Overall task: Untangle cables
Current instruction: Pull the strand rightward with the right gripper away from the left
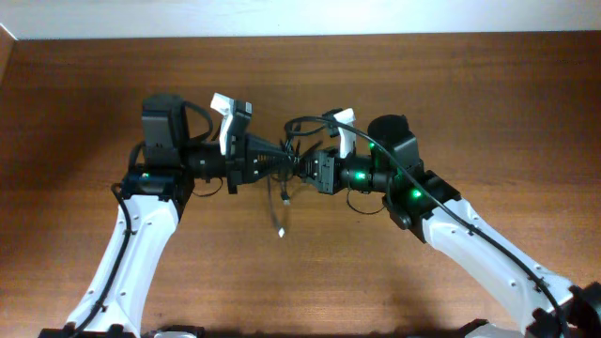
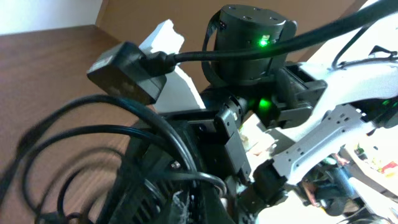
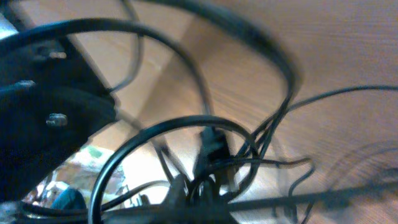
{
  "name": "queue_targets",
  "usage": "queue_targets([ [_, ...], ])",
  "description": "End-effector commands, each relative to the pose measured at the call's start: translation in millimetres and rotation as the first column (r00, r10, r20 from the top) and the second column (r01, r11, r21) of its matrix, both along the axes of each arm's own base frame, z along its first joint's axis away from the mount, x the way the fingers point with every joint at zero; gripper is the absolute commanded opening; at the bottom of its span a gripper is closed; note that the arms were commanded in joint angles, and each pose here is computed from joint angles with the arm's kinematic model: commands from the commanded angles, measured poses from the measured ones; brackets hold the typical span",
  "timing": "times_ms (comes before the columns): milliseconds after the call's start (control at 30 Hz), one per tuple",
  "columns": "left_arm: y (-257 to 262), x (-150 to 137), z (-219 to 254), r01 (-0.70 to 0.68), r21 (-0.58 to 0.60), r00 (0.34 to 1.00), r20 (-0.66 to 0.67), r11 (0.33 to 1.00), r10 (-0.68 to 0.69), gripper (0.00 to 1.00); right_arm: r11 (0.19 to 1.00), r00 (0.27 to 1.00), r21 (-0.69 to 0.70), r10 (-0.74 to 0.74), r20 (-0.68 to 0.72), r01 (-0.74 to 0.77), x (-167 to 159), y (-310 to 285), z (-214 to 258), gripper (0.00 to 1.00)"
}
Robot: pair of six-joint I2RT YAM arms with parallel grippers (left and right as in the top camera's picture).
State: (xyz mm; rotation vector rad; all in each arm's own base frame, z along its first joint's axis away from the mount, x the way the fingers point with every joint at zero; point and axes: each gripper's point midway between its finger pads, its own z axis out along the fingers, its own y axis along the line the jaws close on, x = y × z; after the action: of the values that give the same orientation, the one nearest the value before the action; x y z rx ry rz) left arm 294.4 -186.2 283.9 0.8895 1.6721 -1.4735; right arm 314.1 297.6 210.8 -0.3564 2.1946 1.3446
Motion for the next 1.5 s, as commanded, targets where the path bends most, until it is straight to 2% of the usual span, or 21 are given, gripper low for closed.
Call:
queue_targets([
  [0,8,15,7,-0.092,0.038,0.993,0.079,0.995,0.089,0.00,0.935,0.959,-0.255,-0.274,-0.074,0.247,19,-42,-55,0.04],
  [67,33,51,-28,-0.340,0.208,0.939,0.021,0.917,0.344,0.00,0.878,0.931,-0.375,-0.355,-0.089,0.299,14,-65,-74,0.04],
  [133,73,76,-73,-0.544,0.437,0.793,-0.011,0.716,0.609,0.00,0.831,0.912,-0.442,-0.404,-0.062,0.338,10,-83,-77,0.04],
  [267,170,72,-130,-0.653,0.737,0.319,0.060,0.173,0.946,0.00,0.731,0.857,-0.488,-0.511,0.073,0.478,5,-122,-47,0.04],
  [300,186,65,-136,-0.640,0.765,0.186,0.065,0.071,0.980,0.00,0.749,0.863,-0.444,-0.487,0.134,0.491,3,-123,-24,0.04],
  [333,186,63,-137,-0.637,0.768,0.129,0.018,0.069,0.991,0.00,0.763,0.862,-0.406,-0.474,0.178,0.503,1,-124,-6,0.04],
  [367,170,65,-136,-0.639,0.754,0.154,-0.070,0.154,0.986,0.00,0.782,0.858,-0.352,-0.462,0.224,0.514,-3,-124,16,0.04],
  [400,145,68,-129,-0.639,0.708,0.248,-0.180,0.300,0.952,0.00,0.797,0.858,-0.320,-0.457,0.236,0.513,-7,-123,27,0.04],
  [433,109,70,-111,-0.612,0.607,0.441,-0.270,0.507,0.856,0.00,0.818,0.866,-0.294,-0.441,0.235,0.495,-12,-120,35,0.06],
  [467,69,63,-82,-0.513,0.448,0.708,-0.261,0.732,0.656,0.00,0.840,0.881,-0.276,-0.417,0.224,0.468,-17,-116,39,0.17],
  [500,31,35,-42,-0.290,0.237,0.943,-0.093,0.927,0.319,0.00,0.880,0.910,-0.248,-0.364,0.197,0.406,-25,-105,41,0.24],
  [600,27,28,-36,-0.246,0.200,0.960,-0.085,0.948,0.267,0.01,0.931,0.956,-0.242,-0.232,0.181,0.272,-37,-85,37,0.36],
  [767,15,4,-9,-0.092,0.049,0.988,-0.122,0.995,0.097,0.00,0.965,0.984,-0.261,0.007,0.178,0.040,-36,-50,8,0.73],
  [967,14,1,-6,-0.080,0.031,0.980,-0.182,0.996,0.084,0.00,0.975,0.977,-0.222,0.047,0.210,0.001,-11,-12,-12,1.00],
  [1033,14,1,-6,-0.084,0.029,0.971,-0.222,0.996,0.088,0.02,0.976,0.982,-0.193,-0.063,0.181,0.098,5,-7,-14,1.00],
  [1067,14,1,-6,-0.086,0.027,0.965,-0.246,0.996,0.090,0.02,0.968,0.978,-0.185,-0.143,0.154,0.170,14,-8,-17,0.93],
  [1100,13,-3,-3,-0.063,0.007,0.964,-0.258,0.998,0.063,0.00,0.957,0.971,-0.192,-0.194,0.141,0.219,20,-10,-22,0.72],
  [1133,12,-9,3,-0.027,-0.024,0.966,-0.258,0.999,0.020,0.00,0.939,0.961,-0.215,-0.242,0.136,0.267,26,-12,-30,0.41],
  [1200,11,-22,14,0.054,-0.089,0.967,-0.245,0.995,-0.074,0.00,0.898,0.936,-0.269,-0.318,0.151,0.348,35,-24,-41,0.06],
  [1333,11,-24,16,0.067,-0.096,0.974,-0.211,0.993,-0.086,0.00,0.795,0.859,-0.327,-0.455,0.234,0.510,51,-59,-37,0.04],
  [1467,21,16,-19,-0.173,0.101,0.960,-0.205,0.980,0.190,0.00,0.468,0.615,-0.425,-0.714,0.334,0.775,40,-172,-12,0.04],
])
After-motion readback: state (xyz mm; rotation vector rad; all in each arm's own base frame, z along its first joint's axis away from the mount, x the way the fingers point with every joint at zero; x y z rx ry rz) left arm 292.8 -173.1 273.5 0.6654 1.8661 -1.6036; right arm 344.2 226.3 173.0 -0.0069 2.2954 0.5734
